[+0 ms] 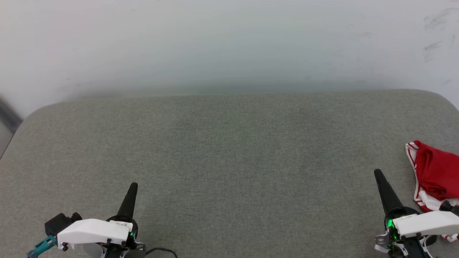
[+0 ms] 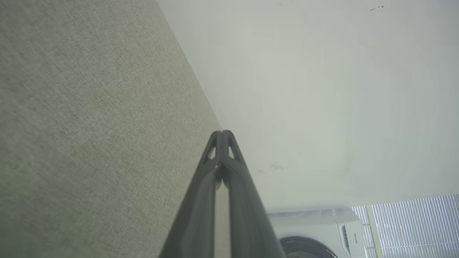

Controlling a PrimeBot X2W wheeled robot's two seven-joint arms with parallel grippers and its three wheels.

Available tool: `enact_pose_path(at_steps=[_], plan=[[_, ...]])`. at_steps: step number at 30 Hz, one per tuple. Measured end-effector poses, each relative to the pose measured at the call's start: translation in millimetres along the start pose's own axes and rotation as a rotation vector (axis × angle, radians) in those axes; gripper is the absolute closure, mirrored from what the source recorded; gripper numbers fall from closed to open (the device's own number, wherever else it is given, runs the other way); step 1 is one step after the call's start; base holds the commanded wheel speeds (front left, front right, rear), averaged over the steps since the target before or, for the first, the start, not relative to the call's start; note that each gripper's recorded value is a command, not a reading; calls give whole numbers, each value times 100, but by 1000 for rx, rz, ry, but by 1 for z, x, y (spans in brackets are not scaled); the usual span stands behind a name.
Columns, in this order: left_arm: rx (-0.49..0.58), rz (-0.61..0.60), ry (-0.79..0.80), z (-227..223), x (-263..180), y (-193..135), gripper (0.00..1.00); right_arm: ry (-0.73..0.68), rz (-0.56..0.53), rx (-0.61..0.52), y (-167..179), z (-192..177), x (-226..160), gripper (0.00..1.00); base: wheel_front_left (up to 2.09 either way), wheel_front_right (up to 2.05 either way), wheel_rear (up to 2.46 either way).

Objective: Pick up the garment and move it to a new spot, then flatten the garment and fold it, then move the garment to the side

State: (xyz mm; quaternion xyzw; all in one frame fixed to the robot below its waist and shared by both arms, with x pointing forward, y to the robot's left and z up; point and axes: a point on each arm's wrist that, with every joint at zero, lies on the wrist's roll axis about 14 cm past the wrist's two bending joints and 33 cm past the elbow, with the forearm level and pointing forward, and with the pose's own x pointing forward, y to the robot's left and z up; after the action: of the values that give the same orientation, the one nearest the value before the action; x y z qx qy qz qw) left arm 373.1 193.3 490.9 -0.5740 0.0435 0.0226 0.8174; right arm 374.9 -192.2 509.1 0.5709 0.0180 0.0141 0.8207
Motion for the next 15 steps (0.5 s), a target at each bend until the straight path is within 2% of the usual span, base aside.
enact_pose_path(at_steps=[15], plan=[[-133, -25, -9, 4, 5, -4, 100, -15, -3, 132, -3, 3, 4, 100, 0, 0, 0]])
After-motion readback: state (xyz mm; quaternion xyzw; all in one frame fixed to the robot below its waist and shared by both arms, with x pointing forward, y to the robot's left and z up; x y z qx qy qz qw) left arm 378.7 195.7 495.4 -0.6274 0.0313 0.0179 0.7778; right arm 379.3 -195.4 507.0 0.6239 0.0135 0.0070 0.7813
